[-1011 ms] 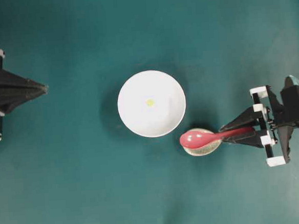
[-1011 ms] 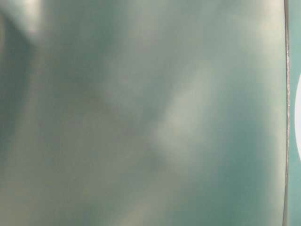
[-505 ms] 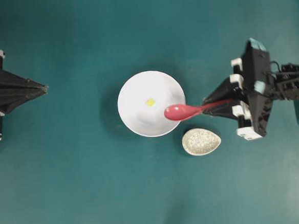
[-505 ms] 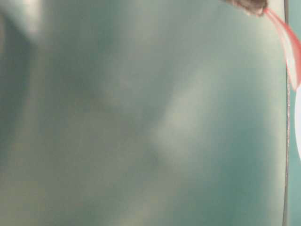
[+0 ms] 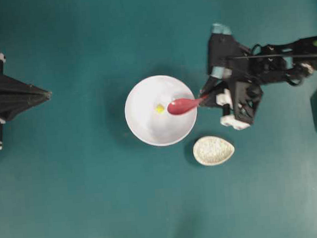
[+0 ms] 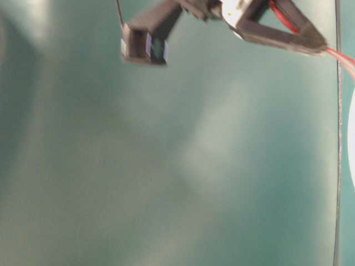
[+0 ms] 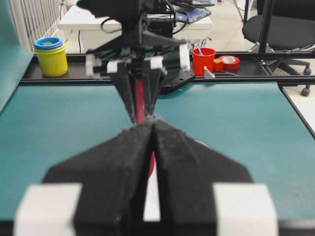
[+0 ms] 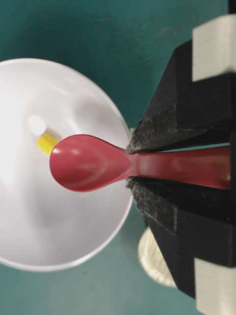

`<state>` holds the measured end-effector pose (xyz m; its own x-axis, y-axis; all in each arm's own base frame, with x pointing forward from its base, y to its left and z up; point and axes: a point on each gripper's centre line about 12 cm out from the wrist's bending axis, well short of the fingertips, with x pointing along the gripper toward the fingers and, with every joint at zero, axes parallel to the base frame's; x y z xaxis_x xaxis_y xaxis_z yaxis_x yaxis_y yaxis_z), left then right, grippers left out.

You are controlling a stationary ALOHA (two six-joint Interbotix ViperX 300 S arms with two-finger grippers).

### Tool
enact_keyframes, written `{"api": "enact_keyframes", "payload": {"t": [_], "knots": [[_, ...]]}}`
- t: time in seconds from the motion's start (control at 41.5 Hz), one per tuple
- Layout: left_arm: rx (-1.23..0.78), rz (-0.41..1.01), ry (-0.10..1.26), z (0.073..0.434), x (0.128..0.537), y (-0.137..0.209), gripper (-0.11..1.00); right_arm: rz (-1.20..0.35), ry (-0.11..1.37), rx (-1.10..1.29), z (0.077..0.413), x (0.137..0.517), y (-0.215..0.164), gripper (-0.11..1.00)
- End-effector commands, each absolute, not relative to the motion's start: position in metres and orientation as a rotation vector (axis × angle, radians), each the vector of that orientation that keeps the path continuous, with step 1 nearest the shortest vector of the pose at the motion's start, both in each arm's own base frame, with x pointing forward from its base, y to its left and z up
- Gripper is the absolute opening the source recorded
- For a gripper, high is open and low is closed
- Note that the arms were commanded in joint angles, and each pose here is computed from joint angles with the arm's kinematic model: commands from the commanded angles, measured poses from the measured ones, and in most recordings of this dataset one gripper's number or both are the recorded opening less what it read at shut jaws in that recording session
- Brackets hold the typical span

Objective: Scoop the yellow hexagonal prism block from the bowl with a spoon using the right arm.
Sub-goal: 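Lift the red spoon and carry it over the white bowl, then lower the spoon into the bowl and slide it under the yellow block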

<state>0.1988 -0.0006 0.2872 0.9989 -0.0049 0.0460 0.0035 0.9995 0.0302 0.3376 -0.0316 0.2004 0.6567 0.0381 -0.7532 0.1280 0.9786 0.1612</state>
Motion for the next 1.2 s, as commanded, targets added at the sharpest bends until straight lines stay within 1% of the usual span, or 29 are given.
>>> {"api": "enact_keyframes", "payload": {"t": [0.0,0.265,0.457,0.65,0.963,1.179], "knots": [[0.035,-0.002,-0.06,0.293,0.201,0.0,0.0,-0.041,0.87,0.194,0.211,0.35,-0.035,0.25],[0.033,-0.003,-0.061,0.293,0.201,0.0,0.0,-0.026,0.964,0.161,0.202,0.365,-0.039,0.25],[0.035,-0.002,-0.066,0.293,0.201,0.0,0.0,-0.026,0.984,0.162,0.195,0.369,-0.04,0.25],[0.036,-0.002,-0.069,0.294,0.201,0.0,0.0,-0.028,0.989,0.162,0.191,0.373,-0.041,0.25],[0.035,-0.002,-0.074,0.294,0.201,0.0,0.0,-0.033,0.955,0.152,0.189,0.39,-0.043,0.25],[0.035,-0.002,-0.074,0.294,0.201,0.0,0.0,-0.013,0.942,0.142,0.19,0.401,-0.035,0.25]]}}
